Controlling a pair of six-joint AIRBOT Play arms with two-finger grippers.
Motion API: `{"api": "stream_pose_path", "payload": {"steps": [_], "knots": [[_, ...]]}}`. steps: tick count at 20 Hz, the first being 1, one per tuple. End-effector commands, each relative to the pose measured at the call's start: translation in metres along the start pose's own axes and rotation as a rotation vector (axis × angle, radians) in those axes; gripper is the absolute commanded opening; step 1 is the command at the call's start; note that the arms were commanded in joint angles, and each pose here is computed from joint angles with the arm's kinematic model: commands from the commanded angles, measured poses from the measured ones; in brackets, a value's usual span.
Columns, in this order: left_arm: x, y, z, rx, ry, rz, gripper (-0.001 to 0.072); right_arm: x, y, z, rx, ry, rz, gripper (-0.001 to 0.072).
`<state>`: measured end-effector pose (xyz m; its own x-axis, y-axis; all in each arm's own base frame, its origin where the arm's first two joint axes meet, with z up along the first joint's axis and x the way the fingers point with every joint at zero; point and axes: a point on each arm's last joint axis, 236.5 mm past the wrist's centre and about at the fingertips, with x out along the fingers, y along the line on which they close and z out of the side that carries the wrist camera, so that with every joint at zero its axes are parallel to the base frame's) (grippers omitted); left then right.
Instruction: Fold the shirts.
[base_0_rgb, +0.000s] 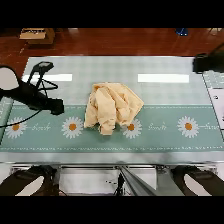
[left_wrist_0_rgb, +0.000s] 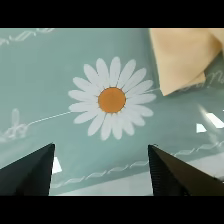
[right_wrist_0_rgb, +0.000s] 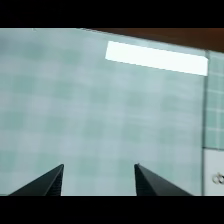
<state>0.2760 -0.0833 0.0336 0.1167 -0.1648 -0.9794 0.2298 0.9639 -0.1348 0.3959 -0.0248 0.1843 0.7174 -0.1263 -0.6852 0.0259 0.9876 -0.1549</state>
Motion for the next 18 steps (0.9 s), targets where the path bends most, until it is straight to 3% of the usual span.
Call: {"api": "stream_pose_path", "payload": {"steps": [1, 3, 8, 14, 16, 18], "knots": [[0.044, -0.012, 0.012, -0.197, -0.103, -0.256, 0.072, 0.01, -0.069, -0.042, 0.25, 0.081, -0.05, 0.0503], [0.06, -0.025, 0.019, -0.278, -0.113, -0.406, 0.072, 0.025, -0.067, -0.064, 0.336, 0.111, 0.017, 0.0503], [0.105, -0.062, 0.02, -0.315, 0.022, -0.609, 0.072, 0.046, -0.051, -0.11, 0.378, 0.218, 0.077, 0.0502], [0.154, -0.073, 0.013, -0.345, 0.117, -0.603, 0.072, 0.047, -0.038, -0.104, 0.424, 0.197, 0.131, 0.0502], [0.161, -0.08, 0.014, -0.356, 0.128, -0.616, 0.0597, 0.047, -0.038, -0.104, 0.426, 0.196, 0.133, 0.0502], [0.163, -0.09, 0.02, -0.358, 0.135, -0.639, 0.0519, 0.047, -0.037, -0.103, 0.432, 0.196, 0.138, 0.0502]]}}
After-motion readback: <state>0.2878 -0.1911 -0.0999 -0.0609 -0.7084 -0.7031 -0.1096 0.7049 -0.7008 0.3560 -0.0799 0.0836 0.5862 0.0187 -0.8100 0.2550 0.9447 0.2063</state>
